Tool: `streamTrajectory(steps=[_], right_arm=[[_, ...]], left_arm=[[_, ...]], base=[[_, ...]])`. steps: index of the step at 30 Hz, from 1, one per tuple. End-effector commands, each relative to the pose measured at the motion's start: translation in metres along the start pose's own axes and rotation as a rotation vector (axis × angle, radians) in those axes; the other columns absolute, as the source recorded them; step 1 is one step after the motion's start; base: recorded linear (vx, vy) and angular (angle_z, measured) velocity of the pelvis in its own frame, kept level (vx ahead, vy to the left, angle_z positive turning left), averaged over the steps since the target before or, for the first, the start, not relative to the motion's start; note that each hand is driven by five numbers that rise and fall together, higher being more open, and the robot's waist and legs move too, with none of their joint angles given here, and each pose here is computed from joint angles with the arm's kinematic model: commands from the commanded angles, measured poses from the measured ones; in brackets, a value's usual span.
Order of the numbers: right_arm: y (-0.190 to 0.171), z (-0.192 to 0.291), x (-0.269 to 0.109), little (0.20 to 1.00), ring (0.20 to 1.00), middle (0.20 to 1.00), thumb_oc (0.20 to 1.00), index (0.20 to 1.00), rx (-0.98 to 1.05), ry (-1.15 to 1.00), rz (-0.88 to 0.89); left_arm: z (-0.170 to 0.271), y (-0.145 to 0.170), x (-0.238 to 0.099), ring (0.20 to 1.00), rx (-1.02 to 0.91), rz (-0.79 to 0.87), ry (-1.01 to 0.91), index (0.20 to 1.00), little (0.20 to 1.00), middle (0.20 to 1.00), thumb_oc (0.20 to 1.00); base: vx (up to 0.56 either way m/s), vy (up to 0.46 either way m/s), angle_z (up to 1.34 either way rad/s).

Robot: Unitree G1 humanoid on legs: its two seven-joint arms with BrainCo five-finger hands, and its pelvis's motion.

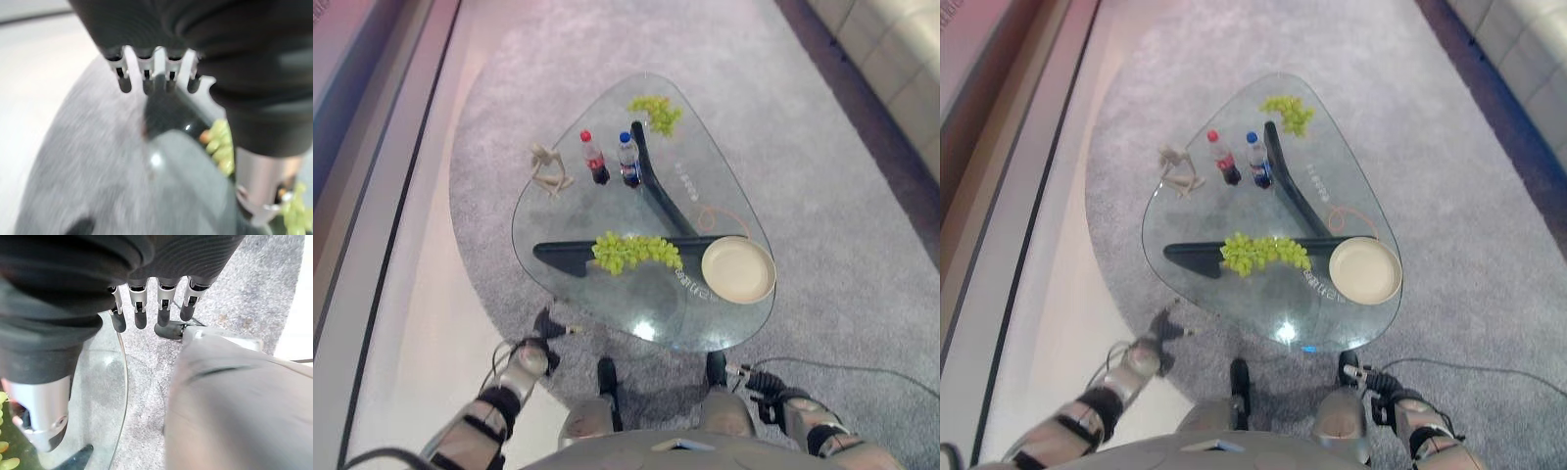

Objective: Pick up fruits into the plate

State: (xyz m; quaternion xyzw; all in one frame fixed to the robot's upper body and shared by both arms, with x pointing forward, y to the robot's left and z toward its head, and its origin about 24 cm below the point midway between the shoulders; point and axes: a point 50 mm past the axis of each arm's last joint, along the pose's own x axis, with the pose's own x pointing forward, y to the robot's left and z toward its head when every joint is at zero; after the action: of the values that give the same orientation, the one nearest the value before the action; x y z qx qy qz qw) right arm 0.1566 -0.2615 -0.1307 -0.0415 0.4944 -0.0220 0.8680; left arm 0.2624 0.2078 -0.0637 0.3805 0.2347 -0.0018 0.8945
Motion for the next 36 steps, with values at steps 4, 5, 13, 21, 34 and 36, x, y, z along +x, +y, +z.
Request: streamTrajectory(steps=[4,5,13,21,34,36], right_arm=[[0.0,0.046,0.003,1.0,1.0,1.0,1.0,1.0,0.023,-0.151,0.027],[-0.001,0.049,0.003,1.0,1.0,1.0,1.0,1.0,0.026,-0.16,0.026],[0.001,0.092,0.001,1.0,1.0,1.0,1.0,1.0,0.046,-0.271,0.043],[0.021,0.12,0.001,1.0,1.0,1.0,1.0,1.0,0.059,-0.346,0.109],[0.049,0.15,-0.003,1.0,1.0,1.0,1.0,1.0,0.104,-0.445,0.188],[0.053,0.155,-0.004,1.0,1.0,1.0,1.0,1.0,0.117,-0.461,0.201]], left_arm=[[0.068,0.112,0.024,1.0,0.257,0.329,-0.214,1.0,1.0,1.0,1.0],[0.074,0.12,0.024,1.0,0.272,0.349,-0.23,1.0,1.0,1.0,1.0],[0.158,0.196,0.022,1.0,0.509,0.589,-0.327,1.0,1.0,1.0,1.0],[0.193,0.225,0.021,1.0,0.635,0.658,-0.271,1.0,1.0,1.0,1.0],[0.215,0.229,0.024,1.0,0.675,0.6,-0.198,1.0,1.0,1.0,1.0],[0.214,0.224,0.027,1.0,0.677,0.557,-0.179,1.0,1.0,1.0,1.0]], base=[[-0.07,0.039,-0.03],[-0.04,0.015,-0.01],[-0.07,-0.032,-0.02],[-0.03,-0.061,-0.15],[-0.04,-0.047,-0.12],[-0.04,-0.034,-0.05]])
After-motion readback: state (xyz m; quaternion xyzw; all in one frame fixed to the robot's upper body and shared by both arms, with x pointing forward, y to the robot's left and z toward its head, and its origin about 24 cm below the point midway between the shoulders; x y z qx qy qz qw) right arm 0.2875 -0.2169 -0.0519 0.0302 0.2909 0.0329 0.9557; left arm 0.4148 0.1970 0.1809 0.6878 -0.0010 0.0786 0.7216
